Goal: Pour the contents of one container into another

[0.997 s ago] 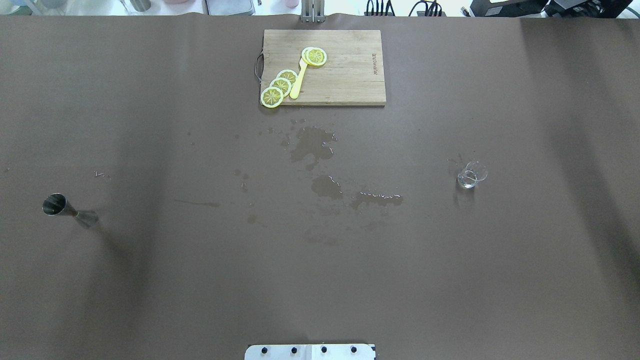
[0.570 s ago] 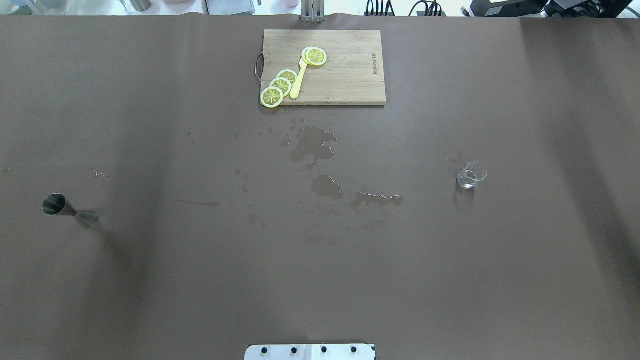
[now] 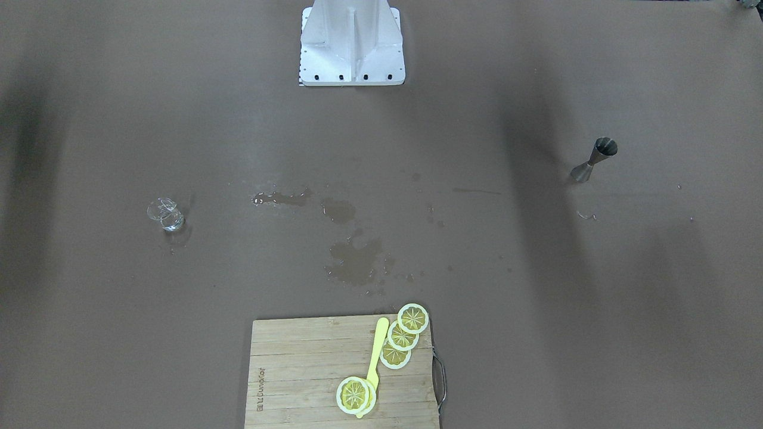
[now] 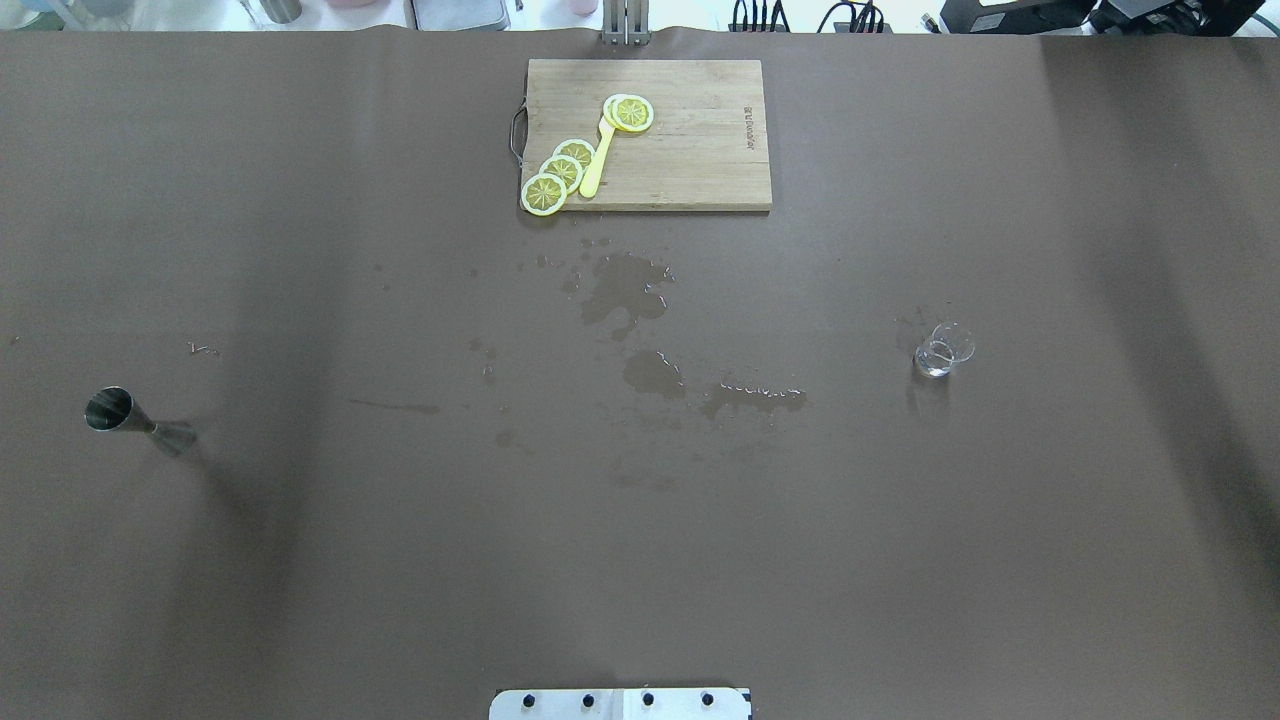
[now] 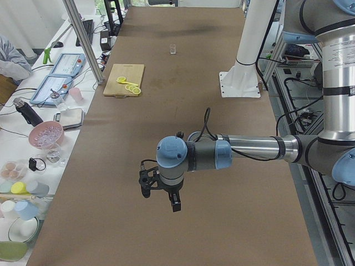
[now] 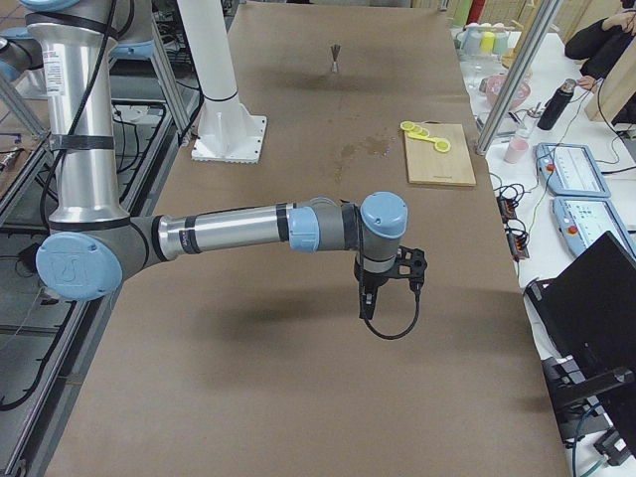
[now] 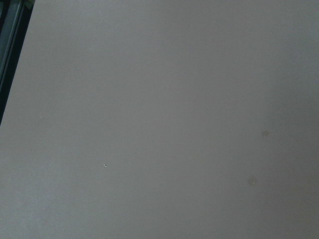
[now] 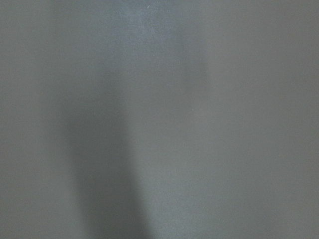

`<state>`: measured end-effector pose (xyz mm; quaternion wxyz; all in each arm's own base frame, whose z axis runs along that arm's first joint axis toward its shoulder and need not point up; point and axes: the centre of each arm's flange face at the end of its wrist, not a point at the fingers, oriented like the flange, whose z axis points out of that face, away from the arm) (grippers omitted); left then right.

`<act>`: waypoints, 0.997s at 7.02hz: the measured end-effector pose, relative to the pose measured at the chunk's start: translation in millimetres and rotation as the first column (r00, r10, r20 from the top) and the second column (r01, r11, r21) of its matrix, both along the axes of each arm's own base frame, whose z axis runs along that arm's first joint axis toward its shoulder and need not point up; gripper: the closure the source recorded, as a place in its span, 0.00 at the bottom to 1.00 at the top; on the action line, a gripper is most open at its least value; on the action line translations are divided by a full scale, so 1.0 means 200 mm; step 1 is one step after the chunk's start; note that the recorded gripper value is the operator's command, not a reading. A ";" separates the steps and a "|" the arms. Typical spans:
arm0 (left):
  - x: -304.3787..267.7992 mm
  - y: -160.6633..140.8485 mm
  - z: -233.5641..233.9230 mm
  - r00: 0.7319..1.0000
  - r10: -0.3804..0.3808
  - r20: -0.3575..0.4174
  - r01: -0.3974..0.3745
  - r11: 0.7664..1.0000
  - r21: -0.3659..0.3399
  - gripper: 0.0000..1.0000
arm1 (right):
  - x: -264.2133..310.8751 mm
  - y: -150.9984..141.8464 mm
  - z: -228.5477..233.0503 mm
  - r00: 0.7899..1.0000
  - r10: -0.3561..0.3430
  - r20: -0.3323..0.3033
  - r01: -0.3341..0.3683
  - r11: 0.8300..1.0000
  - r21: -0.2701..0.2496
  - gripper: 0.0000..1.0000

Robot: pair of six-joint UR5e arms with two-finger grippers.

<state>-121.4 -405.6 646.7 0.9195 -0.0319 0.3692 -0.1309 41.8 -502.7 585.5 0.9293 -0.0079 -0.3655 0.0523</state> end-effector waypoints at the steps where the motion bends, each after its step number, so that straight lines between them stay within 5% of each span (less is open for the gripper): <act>1: 0.00 0.00 0.00 1.000 0.000 -0.001 0.000 1.000 0.000 0.01 | 0.00 0.00 0.00 1.000 0.000 0.000 0.000 1.000 0.001 0.00; 7: 0.02 0.02 0.01 0.999 -0.001 -0.037 0.000 1.000 -0.009 0.01 | 0.00 0.01 0.00 1.000 -0.001 -0.001 0.001 1.000 0.000 0.00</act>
